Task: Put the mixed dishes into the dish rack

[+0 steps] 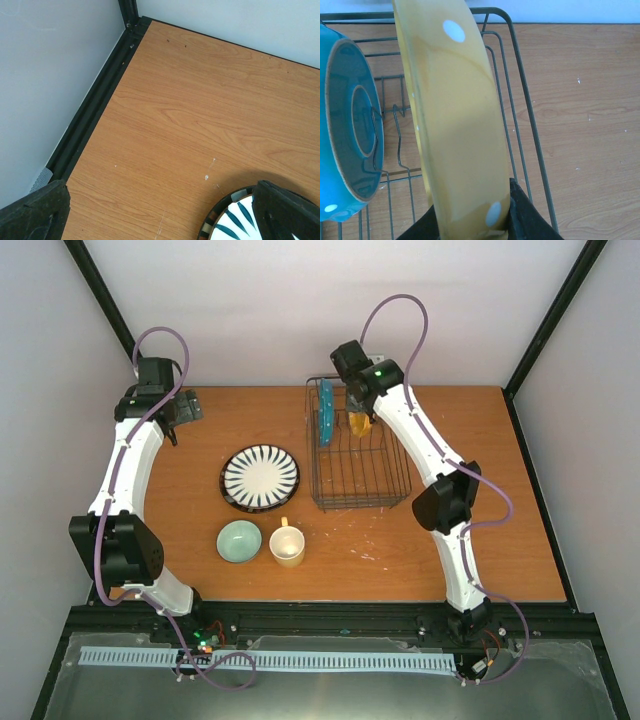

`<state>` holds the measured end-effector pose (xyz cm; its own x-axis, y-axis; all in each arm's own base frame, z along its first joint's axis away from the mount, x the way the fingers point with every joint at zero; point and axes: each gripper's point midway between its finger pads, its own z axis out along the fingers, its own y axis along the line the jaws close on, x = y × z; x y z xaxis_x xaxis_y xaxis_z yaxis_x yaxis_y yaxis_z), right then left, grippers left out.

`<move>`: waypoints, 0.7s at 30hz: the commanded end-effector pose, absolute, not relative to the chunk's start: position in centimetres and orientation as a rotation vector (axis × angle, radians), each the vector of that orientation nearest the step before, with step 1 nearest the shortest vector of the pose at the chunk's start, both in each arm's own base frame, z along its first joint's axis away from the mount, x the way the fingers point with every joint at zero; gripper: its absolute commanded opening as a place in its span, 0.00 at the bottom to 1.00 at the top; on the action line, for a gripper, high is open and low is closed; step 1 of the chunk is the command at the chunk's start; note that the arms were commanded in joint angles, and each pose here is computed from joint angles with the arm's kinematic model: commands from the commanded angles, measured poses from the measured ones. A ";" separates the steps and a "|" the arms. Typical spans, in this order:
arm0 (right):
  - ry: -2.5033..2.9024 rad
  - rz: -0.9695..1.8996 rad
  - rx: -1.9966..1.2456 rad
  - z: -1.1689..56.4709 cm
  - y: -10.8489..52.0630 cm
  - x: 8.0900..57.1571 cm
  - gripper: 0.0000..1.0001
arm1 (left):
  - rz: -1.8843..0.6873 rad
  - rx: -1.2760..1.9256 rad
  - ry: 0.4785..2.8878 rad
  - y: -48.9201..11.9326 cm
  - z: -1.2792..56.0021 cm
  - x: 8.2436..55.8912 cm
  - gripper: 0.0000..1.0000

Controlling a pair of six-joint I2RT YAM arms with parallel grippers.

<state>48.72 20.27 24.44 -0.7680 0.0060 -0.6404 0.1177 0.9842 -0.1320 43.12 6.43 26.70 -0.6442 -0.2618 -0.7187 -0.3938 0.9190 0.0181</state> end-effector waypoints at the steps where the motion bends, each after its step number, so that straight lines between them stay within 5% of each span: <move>1: 2.234 -0.108 0.187 32.4 19.7 48.7 0.03 | 0.231 -0.442 2.269 6.5 27.9 43.2 1.00; 21: 2.312 -0.136 0.087 29.1 22.0 48.5 0.03 | 0.250 -0.447 2.274 6.7 27.2 42.3 1.00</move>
<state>47.51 22.24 24.90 -0.7756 -0.0203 -0.6309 0.0589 0.9928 -0.1044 42.51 6.51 25.59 -0.6565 -0.2619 -0.7074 -0.3974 0.9172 0.0292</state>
